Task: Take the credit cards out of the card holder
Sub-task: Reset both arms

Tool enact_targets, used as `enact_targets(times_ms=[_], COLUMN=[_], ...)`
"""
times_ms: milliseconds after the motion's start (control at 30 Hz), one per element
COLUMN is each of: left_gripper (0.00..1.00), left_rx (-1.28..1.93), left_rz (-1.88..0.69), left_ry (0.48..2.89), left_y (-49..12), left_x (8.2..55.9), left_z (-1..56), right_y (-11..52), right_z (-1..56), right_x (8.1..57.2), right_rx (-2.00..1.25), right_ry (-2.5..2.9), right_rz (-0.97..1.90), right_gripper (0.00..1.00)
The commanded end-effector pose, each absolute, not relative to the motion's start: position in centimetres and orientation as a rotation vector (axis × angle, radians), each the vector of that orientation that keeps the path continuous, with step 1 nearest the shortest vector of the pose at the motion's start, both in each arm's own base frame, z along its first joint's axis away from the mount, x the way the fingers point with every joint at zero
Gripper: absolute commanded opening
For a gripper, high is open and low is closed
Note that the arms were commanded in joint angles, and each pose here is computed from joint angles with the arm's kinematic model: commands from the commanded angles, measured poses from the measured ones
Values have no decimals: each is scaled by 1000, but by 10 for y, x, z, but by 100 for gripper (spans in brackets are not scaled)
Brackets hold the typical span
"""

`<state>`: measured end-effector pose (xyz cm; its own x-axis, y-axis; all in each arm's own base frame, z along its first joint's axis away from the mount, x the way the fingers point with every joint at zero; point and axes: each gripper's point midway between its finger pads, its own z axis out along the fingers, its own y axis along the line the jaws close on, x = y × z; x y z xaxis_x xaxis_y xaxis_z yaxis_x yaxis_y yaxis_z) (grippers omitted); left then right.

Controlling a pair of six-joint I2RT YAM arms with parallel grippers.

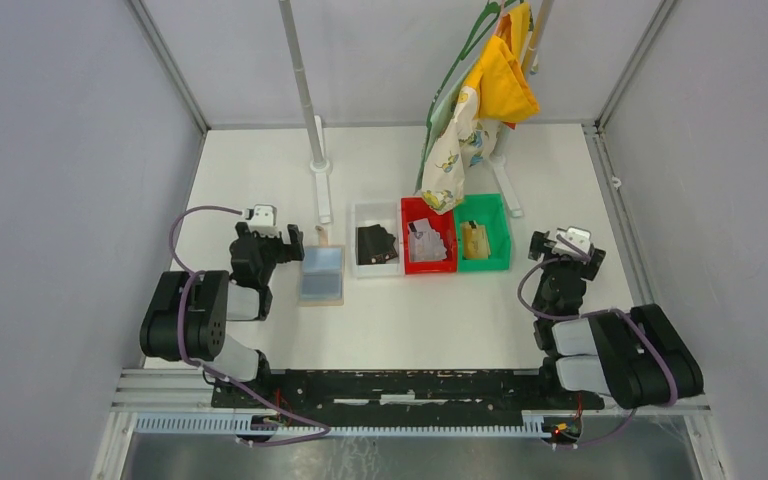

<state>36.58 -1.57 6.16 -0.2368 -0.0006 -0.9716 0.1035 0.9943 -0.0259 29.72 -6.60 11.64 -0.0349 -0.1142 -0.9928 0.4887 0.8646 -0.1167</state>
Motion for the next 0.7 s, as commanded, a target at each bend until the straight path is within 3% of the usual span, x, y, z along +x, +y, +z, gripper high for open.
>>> enact_targets(times_ms=[0,100,667], left_gripper=[100,100,100], left_rx=[32,30,7], left_rz=[42,39,21], left_ry=[1695,1696,1697], left_y=[6,6,10], left_x=[378,378,379], left_z=[88,87,88], right_y=[-39,-45,-48], right_z=[108,81,85], right_x=[275,286,286], right_rx=[16,60,72], right_ry=[1507,1644,1619], right_rz=[-420,-436,-426], right_gripper=[98,98,98])
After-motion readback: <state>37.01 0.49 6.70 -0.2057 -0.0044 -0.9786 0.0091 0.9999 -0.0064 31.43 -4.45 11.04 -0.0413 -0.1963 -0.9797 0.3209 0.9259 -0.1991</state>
